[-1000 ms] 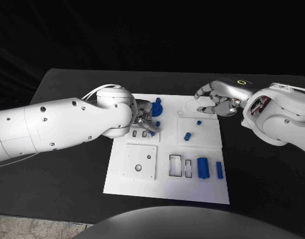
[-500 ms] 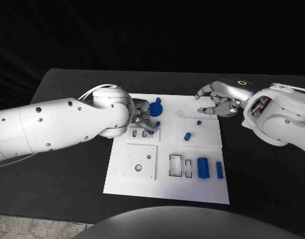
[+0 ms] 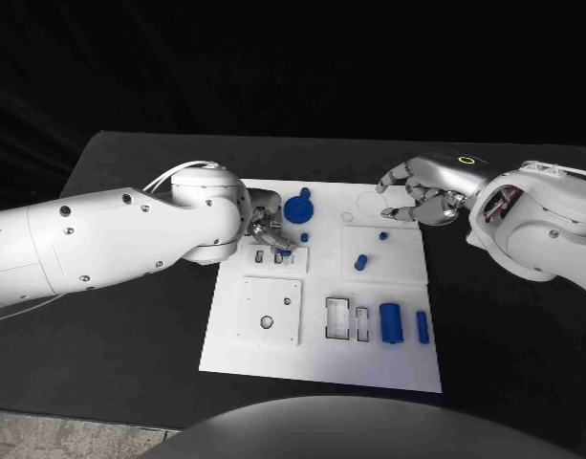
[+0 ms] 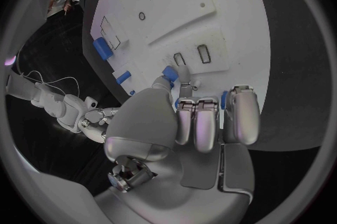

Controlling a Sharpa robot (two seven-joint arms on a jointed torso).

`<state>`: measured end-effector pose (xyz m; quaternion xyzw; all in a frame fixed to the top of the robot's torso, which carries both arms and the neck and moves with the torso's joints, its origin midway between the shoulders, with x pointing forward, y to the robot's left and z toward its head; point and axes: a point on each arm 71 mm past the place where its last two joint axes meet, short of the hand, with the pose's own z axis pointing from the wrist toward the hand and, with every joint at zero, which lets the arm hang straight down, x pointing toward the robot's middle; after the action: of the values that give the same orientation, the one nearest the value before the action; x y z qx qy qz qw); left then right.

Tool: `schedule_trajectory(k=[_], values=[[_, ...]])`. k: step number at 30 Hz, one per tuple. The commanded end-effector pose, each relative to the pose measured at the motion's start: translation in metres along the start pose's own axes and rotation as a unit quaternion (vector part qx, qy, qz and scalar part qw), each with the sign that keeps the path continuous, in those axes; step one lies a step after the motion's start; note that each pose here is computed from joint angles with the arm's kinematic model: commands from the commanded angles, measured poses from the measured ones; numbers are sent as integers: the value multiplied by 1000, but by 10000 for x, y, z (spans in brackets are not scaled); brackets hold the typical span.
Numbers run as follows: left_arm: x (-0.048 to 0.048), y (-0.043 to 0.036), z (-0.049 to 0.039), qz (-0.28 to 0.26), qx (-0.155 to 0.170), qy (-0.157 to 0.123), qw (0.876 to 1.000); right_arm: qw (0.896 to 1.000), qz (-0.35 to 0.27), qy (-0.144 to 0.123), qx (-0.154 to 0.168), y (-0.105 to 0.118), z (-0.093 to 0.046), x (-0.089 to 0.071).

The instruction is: Assemble the parts on the task board

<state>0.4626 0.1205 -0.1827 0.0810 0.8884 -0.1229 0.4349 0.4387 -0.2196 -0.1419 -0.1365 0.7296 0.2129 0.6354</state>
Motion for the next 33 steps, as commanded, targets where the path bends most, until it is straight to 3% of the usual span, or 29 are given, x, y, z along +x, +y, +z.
schedule_trajectory(k=[1,11,33], values=[[38,12,-4,10,-2,18,1000,1000,-3,10,6,-12,1,19],[54,74,-34,9,-5,29,1000,1000,-4,17,11,-25,-1,32],[40,117,-50,10,-7,30,999,1000,-2,26,16,-33,5,54]])
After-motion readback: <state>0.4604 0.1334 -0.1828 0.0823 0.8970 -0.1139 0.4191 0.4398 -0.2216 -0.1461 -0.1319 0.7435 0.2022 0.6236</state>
